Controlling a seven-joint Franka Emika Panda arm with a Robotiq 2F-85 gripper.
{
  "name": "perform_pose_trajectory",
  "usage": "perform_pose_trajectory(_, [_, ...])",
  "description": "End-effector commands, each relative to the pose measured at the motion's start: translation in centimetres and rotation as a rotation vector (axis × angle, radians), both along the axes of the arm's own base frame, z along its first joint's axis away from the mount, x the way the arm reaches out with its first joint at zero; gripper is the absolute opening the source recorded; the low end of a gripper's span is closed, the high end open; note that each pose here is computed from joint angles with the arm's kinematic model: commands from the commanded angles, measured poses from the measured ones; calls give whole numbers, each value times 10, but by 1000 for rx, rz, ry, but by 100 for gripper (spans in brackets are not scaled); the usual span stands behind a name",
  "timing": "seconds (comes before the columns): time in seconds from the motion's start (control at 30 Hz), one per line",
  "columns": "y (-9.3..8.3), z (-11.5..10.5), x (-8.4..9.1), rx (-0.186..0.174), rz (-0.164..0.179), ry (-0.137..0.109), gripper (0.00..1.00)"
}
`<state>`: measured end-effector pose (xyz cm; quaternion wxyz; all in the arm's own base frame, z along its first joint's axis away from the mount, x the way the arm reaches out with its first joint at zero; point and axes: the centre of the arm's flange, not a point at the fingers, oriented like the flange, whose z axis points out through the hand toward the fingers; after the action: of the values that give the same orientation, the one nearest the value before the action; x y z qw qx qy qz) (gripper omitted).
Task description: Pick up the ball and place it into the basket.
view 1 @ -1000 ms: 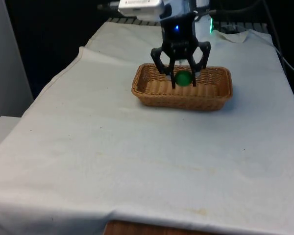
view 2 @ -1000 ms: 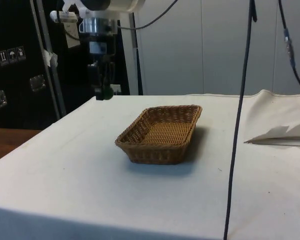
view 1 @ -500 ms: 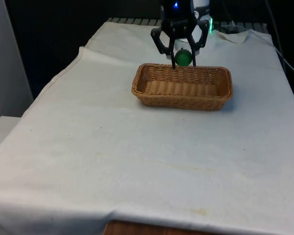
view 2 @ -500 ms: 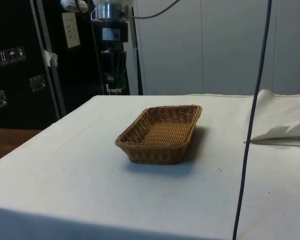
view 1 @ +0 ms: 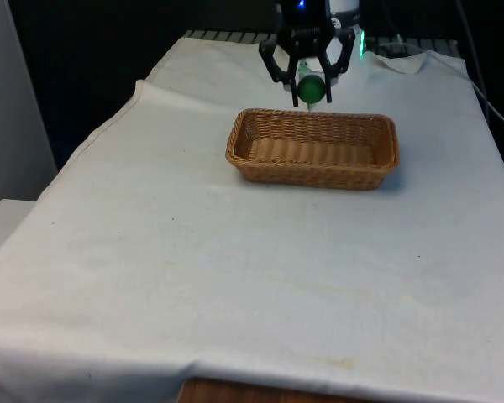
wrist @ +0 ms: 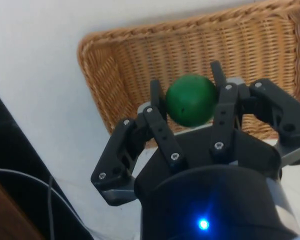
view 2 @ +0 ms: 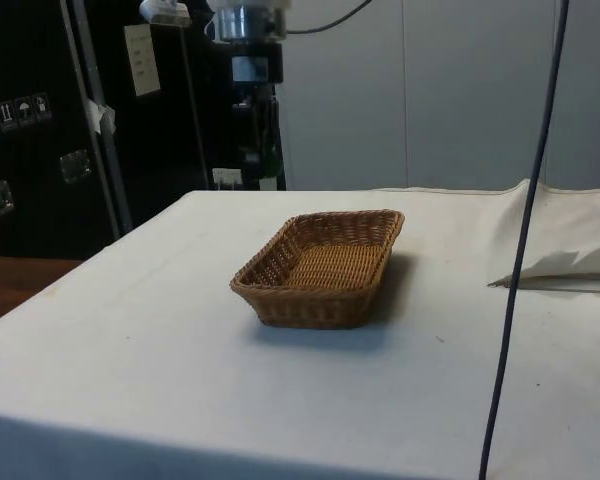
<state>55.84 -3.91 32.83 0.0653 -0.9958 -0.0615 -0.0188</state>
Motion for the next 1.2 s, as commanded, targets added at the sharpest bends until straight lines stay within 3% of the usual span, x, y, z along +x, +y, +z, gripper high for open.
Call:
perform_pose_trajectory(0.0, [1,0,-3,-16,-5,-7,2])
perform_pose_trajectory(0.13, [5,-1,-12,-15,-8,-19,2])
perform_pose_trajectory(0.17, [4,-1,-13,-3,-4,-11,2])
perform_pose_trajectory(0.2, [6,-2,-14,-14,-9,-22,2])
perform_pose_trajectory(0.43, [15,-21,-29,-17,-21,-40,2])
perform_pose_trajectory(0.47, [13,-20,-27,-12,-13,-27,2])
perform_pose_trajectory(0.6, [17,-36,-40,-27,-28,-45,2])
perform_pose_trajectory(0.77, [19,-51,-50,-41,-38,-50,2])
perform_pose_trajectory(0.8, [19,-49,-49,-34,-31,-42,2])
perform_pose_trajectory(0.83, [20,-54,-52,-42,-40,-52,2])
perform_pose_trajectory(1.0, [26,-70,-64,-49,-59,-59,2])
perform_pose_trajectory(1.03, [25,-69,-64,-51,-52,-49,2])
perform_pose_trajectory(1.17, [29,-83,-71,-52,-77,-64,2])
